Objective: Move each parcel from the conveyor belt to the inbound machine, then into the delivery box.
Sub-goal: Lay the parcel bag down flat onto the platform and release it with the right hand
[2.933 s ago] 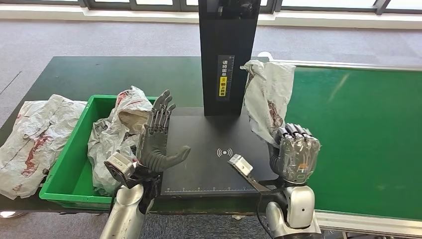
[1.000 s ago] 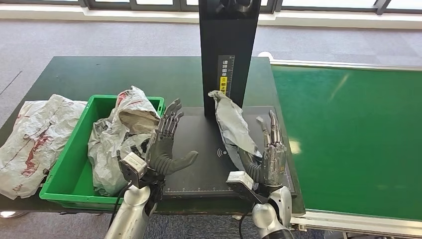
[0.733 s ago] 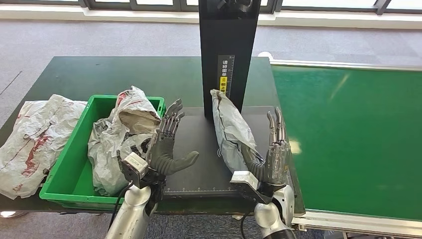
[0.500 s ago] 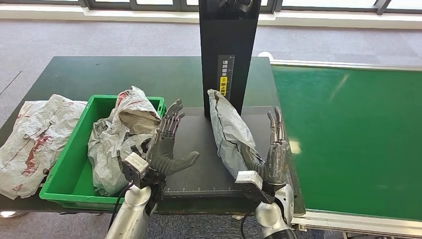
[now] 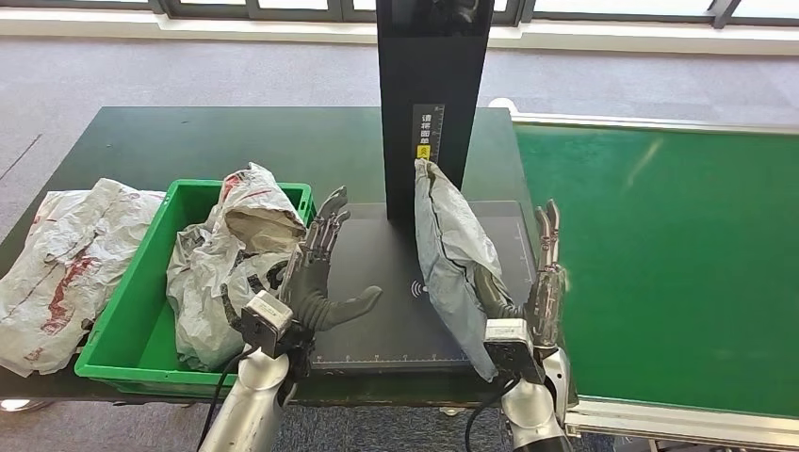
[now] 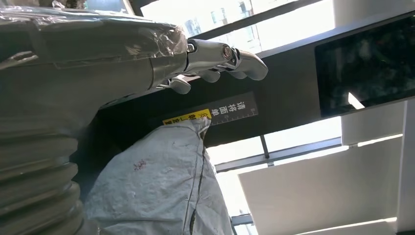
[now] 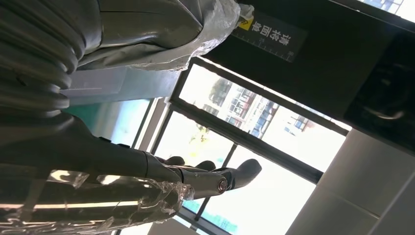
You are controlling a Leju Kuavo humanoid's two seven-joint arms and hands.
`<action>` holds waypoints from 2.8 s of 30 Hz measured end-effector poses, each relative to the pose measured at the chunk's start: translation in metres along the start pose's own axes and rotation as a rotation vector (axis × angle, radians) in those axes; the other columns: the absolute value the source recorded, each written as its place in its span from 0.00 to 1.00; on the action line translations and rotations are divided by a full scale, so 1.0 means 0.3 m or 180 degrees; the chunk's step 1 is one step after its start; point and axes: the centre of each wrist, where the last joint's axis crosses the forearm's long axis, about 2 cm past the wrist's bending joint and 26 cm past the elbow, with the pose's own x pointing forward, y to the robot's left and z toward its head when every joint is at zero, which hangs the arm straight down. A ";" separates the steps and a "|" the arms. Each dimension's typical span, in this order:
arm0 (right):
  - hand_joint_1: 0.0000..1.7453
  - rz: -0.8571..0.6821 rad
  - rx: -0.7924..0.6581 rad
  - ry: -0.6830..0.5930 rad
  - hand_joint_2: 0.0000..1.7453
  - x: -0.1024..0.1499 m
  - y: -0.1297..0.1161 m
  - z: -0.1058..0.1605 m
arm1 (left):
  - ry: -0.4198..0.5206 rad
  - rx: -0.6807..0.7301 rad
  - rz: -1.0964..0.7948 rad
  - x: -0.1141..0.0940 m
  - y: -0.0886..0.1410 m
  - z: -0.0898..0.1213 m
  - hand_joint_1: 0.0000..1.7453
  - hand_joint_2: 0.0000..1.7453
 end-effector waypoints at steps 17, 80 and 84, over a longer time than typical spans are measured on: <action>0.00 0.0191 -0.0063 0.0063 1.00 0.003 -0.020 -0.007 | -0.0062 -0.0090 -0.0177 0.030 -0.025 -0.031 0.00 1.00; 0.00 0.0682 -0.0327 -0.0327 1.00 0.019 -0.020 -0.064 | 0.0989 -0.1246 -0.0623 -0.147 -0.331 -0.103 0.00 1.00; 0.00 0.0645 -0.0371 -0.0307 1.00 0.022 -0.015 -0.058 | 0.1049 -0.1296 -0.0598 -0.154 -0.340 -0.102 0.00 1.00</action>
